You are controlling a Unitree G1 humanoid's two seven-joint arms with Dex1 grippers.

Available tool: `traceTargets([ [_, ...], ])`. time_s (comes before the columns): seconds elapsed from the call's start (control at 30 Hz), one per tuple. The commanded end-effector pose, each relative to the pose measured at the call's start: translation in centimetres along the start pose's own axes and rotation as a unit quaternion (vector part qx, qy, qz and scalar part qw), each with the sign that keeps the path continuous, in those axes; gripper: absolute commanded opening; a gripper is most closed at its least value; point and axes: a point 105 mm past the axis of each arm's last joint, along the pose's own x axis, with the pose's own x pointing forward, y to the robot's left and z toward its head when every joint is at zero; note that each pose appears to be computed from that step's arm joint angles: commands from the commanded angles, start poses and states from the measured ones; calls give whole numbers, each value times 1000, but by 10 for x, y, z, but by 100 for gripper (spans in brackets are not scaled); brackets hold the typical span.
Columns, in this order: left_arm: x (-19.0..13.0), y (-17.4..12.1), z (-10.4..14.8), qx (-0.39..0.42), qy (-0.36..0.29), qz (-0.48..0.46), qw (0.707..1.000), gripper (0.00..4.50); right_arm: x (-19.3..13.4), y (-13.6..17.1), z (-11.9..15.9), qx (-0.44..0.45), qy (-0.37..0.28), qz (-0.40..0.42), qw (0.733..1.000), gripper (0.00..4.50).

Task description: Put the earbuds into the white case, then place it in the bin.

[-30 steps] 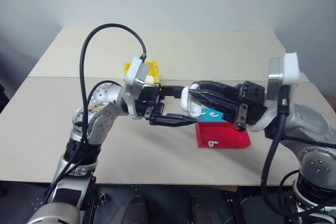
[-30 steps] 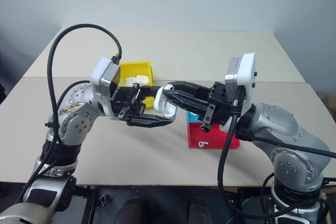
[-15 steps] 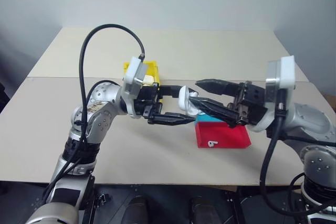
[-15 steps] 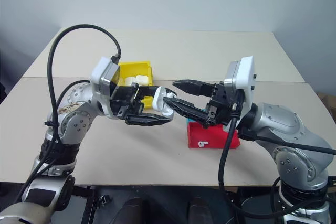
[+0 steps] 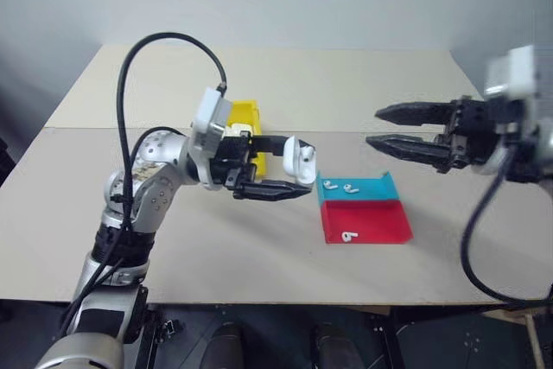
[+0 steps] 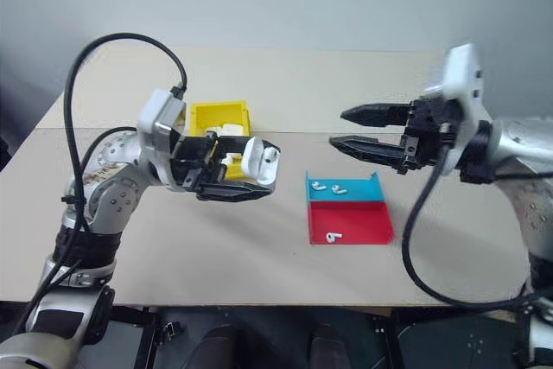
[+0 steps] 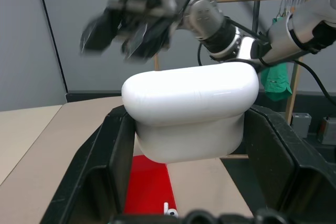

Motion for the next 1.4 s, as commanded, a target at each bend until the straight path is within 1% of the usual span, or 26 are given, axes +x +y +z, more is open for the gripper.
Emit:
traceTargets([
  [0.03, 0, 1, 9, 23, -3, -2, 1000, 283, 15, -16, -38, -71, 123, 43, 989, 250],
  [0.07, 0, 0, 9, 23, -4, -3, 1000, 283, 20, -20, -49, -91, 160, 58, 981, 250],
  [0.1, 0, -1, 10, 23, -4, -4, 1000, 283, 25, -23, -57, -106, 182, 71, 975, 250],
  [0.23, 0, -3, 9, 26, -2, -2, 1000, 283, 42, -36, -73, -149, 240, 125, 951, 250],
  [0.33, -1, -4, 9, 26, -2, 1, 1000, 283, 51, -42, -81, -175, 267, 155, 935, 250],
  [0.5, 0, -5, 8, 26, -2, 3, 1000, 283, 65, -38, -88, -184, 287, 220, 914, 250],
  [0.57, 0, -6, 8, 26, -3, 4, 1000, 283, 66, -35, -94, -199, 306, 244, 899, 250],
  [0.67, -1, -6, 8, 26, -3, 7, 1000, 283, 73, -36, -104, -212, 328, 246, 887, 250],
  [1.03, 1, -8, 9, 31, -3, 16, 999, 283, 90, -34, -117, -216, 345, 251, 878, 250],
  [1.33, 0, -11, 10, 28, -3, 22, 999, 283, 95, -29, -128, -214, 354, 254, 875, 250],
  [1.4, 0, -11, 10, 28, -2, 24, 999, 283, 96, -28, -130, -211, 353, 256, 875, 215],
])
